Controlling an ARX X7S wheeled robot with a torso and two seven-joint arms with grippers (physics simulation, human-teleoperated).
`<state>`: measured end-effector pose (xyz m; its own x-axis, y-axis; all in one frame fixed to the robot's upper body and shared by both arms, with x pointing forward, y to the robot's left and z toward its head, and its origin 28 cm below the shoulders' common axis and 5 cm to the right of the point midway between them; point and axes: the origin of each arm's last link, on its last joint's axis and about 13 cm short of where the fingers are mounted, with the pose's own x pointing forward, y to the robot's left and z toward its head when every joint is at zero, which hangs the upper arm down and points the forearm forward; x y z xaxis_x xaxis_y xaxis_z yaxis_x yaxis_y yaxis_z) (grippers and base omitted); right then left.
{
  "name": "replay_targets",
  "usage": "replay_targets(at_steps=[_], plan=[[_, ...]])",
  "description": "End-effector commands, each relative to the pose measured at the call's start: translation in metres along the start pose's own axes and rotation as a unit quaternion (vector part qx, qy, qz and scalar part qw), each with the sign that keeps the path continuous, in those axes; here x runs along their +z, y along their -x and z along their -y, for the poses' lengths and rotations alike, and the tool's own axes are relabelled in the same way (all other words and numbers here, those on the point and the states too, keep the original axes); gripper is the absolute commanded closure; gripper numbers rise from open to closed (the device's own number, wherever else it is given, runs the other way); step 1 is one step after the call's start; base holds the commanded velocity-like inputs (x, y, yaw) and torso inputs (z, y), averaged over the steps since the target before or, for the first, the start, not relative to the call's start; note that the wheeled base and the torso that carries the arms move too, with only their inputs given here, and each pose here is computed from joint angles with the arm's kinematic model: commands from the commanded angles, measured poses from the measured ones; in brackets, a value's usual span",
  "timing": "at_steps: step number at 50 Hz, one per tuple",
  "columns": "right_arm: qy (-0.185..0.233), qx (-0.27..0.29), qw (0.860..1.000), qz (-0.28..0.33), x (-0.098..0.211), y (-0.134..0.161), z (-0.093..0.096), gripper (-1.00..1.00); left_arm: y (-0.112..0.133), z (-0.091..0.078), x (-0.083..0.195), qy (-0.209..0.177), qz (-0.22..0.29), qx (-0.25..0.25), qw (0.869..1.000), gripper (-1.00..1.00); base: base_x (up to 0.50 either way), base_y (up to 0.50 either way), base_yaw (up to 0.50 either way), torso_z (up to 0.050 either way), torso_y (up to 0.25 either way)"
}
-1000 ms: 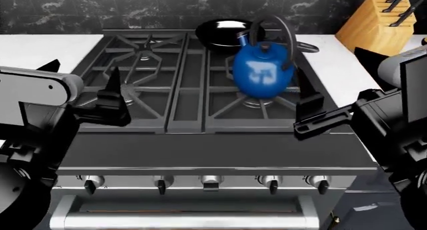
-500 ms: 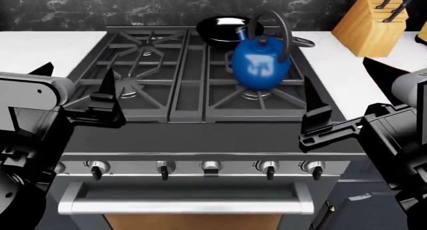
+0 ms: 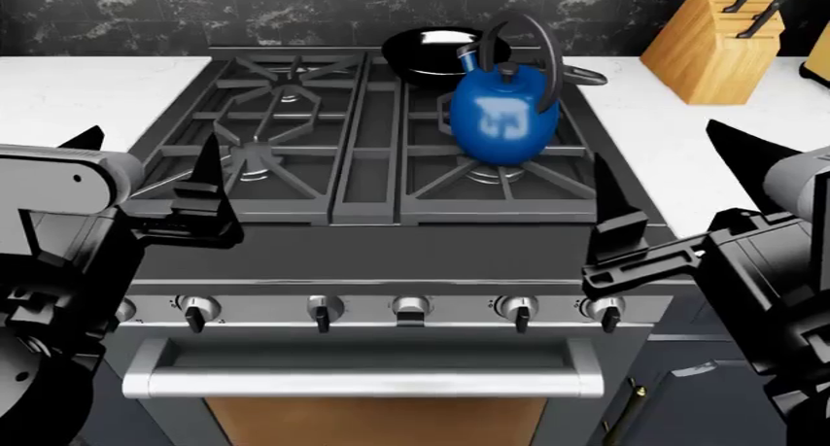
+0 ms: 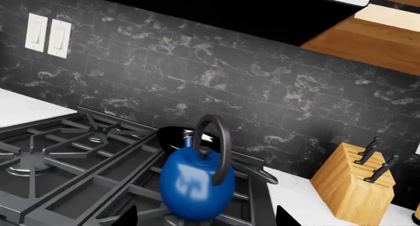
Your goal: Pick the kettle from the counter and place it on a stove burner. Then turn the burner on.
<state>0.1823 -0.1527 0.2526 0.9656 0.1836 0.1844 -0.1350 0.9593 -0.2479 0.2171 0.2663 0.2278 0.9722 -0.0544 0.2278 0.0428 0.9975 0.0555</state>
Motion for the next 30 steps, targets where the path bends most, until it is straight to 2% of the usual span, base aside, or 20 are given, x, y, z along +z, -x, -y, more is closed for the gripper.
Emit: replay_targets(at_steps=[1, 13, 30], plan=[[-0.005, -0.004, 1.0, 0.002, -0.001, 0.002, 0.001, -1.0, -0.001, 0.0, 0.0, 0.002, 0.0, 0.0, 1.0, -1.0, 0.0, 0.0, 0.0, 0.0, 0.0], [-0.004, -0.009, 1.0, 0.002, 0.0, 0.005, 0.001, -1.0, -0.002, 0.001, 0.0, -0.002, -0.002, -0.002, 1.0, -1.0, 0.0, 0.0, 0.0, -0.002, 0.0], [-0.003, -0.011, 1.0, 0.005, 0.003, 0.012, -0.001, -1.0, 0.006, 0.0, 0.002, 0.002, 0.008, -0.001, 1.0, -1.0, 0.0, 0.0, 0.0, -0.04, 0.0]])
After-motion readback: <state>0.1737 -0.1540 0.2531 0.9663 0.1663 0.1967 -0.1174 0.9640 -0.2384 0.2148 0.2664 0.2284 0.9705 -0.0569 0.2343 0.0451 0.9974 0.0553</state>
